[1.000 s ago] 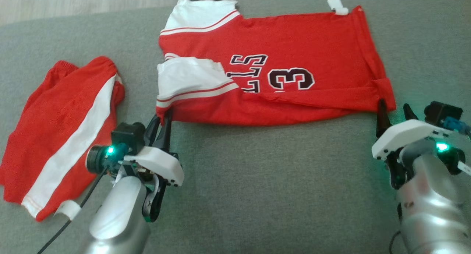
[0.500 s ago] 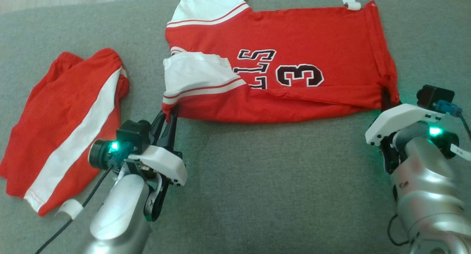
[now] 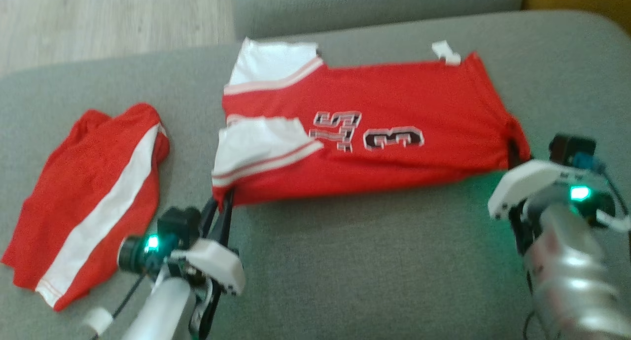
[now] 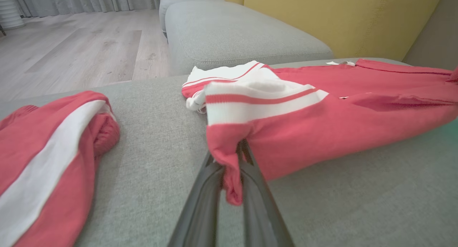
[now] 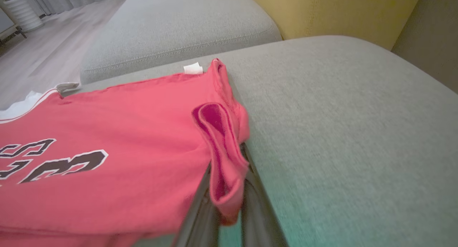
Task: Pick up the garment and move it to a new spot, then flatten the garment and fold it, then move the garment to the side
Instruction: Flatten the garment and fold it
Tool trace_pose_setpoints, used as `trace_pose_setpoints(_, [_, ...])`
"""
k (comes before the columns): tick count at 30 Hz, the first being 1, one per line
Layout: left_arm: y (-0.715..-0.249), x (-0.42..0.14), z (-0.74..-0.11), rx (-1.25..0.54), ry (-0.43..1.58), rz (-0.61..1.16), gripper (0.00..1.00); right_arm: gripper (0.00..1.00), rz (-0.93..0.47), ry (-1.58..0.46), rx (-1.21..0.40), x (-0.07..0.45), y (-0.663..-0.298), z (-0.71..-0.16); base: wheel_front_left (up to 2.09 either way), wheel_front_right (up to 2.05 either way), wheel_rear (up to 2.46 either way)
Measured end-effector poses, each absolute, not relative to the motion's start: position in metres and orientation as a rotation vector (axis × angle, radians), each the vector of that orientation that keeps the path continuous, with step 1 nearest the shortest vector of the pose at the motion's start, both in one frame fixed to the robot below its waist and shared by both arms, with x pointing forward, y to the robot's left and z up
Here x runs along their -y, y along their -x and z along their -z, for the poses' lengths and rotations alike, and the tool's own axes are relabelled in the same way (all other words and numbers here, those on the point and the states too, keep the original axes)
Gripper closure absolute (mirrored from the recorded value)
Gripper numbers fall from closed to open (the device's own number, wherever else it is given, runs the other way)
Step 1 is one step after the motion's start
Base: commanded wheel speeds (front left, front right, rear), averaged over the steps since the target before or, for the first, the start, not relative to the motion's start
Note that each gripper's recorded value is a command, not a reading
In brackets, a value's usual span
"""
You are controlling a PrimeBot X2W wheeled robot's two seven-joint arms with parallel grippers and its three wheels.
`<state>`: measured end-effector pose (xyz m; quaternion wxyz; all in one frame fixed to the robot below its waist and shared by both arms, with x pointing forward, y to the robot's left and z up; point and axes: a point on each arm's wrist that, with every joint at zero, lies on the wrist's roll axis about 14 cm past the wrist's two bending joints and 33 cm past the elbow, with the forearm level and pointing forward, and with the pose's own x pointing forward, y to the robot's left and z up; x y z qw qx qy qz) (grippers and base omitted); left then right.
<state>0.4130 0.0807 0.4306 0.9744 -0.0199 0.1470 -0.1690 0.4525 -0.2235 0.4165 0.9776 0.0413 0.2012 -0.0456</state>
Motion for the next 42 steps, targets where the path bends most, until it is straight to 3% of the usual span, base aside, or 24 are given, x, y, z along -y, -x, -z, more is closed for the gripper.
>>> trace_pose_setpoints(16, [-0.341, -0.065, -0.42, -0.379, 0.029, 0.41, 1.0, 1.0, 0.142, -0.162, -0.523, 0.236, -0.36, -0.383, 0.0, 0.0, 0.0])
trace_pose_setpoints(17, [-0.34, -0.064, -0.418, -0.389, 0.026, 0.416, 1.0, 0.02, 0.146, -0.169, -0.519, 0.236, -0.359, -0.383, 0.0, 0.0, 0.0])
trace_pose_setpoints(19, [-0.34, -0.063, -0.417, -0.396, 0.023, 0.418, 1.0, 0.0, 0.152, -0.177, -0.511, 0.237, -0.357, -0.385, 0.0, 0.0, 0.0])
trace_pose_setpoints(20, [-0.34, -0.063, -0.416, -0.396, 0.023, 0.417, 0.82, 0.0, 0.153, -0.178, -0.505, 0.238, -0.357, -0.387, 0.0, 0.0, 0.0])
trace_pose_setpoints(21, [-0.341, -0.062, -0.416, -0.397, 0.023, 0.418, 0.5, 0.0, 0.157, -0.18, -0.493, 0.24, -0.358, -0.39, 0.0, 0.0, 0.0])
trace_pose_setpoints(23, [-0.342, -0.062, -0.416, -0.397, 0.021, 0.413, 0.0, 0.0, 0.169, -0.176, -0.452, 0.246, -0.363, -0.401, 0.0, 0.0, 0.0])
trace_pose_setpoints(34, [-0.377, -0.069, -0.455, -0.21, 0.055, 0.358, 0.0, 0.0, 0.227, -0.154, -0.117, 0.28, -0.397, -0.503, 0.0, 0.0, 0.0])
trace_pose_setpoints(42, [-0.428, -0.068, -0.499, -0.064, 0.04, 0.395, 0.0, 0.0, 0.208, -0.11, -0.084, 0.278, -0.408, -0.52, 0.0, 0.0, 0.0])
